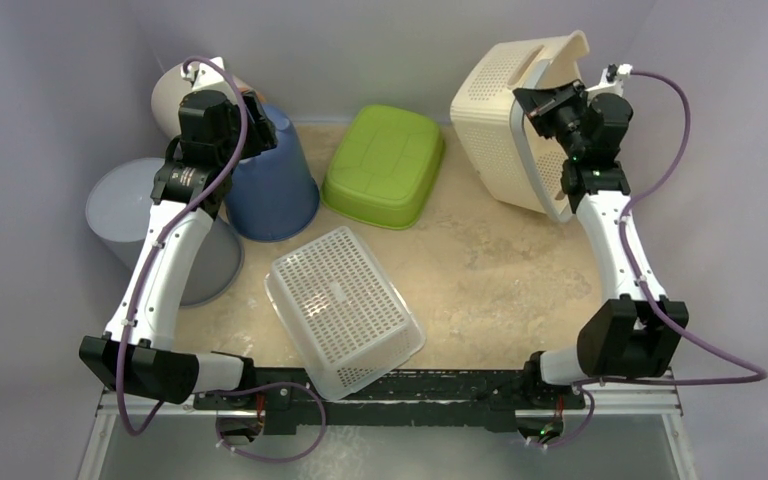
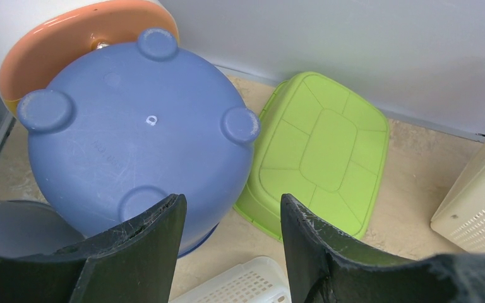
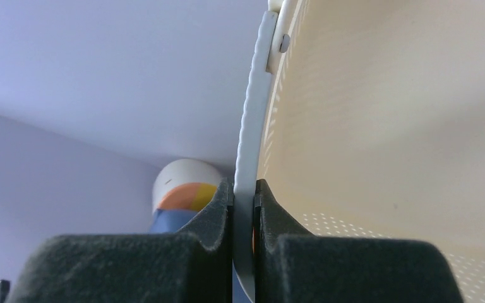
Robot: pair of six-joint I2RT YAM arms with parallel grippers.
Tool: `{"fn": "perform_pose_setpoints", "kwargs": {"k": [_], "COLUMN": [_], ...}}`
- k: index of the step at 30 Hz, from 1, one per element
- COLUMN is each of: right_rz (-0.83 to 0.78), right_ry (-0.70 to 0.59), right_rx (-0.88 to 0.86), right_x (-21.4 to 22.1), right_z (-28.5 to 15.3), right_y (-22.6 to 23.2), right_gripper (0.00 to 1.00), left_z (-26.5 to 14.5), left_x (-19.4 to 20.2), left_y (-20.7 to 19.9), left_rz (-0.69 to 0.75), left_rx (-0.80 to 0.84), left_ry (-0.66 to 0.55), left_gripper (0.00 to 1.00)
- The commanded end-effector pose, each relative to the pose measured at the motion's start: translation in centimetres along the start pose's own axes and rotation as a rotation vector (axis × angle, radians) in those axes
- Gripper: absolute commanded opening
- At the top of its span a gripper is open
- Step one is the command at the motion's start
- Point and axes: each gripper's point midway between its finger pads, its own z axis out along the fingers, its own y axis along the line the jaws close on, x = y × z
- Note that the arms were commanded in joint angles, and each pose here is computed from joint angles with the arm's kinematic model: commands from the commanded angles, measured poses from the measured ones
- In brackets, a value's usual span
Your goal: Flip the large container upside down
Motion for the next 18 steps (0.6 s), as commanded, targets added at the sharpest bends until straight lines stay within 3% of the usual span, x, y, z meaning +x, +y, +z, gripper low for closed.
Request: {"fn": "perform_pose_setpoints", "kwargs": {"k": [1,8,13,18], "right_rz": [0.044,0.055,0.071,0.126], "right_ry": [-0.006,-0.012,0.011,0.023], "right_rx": [-0.347,-0.507,-0.429,-0.276], "right_x": [-0.5,-1.4,-1.0,-0.1], "right_z": [-0.4,-0.1,0.8,1.5], "right_y": [6.6,9.5,7.1,2.7], "right_gripper": [0.03,0.02,0.04,0.14], "left_z": [-0.9,-0.8,-0.5,-0.3], "left_x": [-2.6,-2.6,-2.5,-2.5], "left_y": [-0.5,-0.4,-0.5,-0.4], "left_rz": [-0.007,-0.004,-0.007,-0.004], "left_rx": [0.028,0.022,0.026,0.018], "left_ry": [-0.079,-0.079,-0.076,-0.076], "left_gripper": [0.56,0.56,0.56,0.56]}}
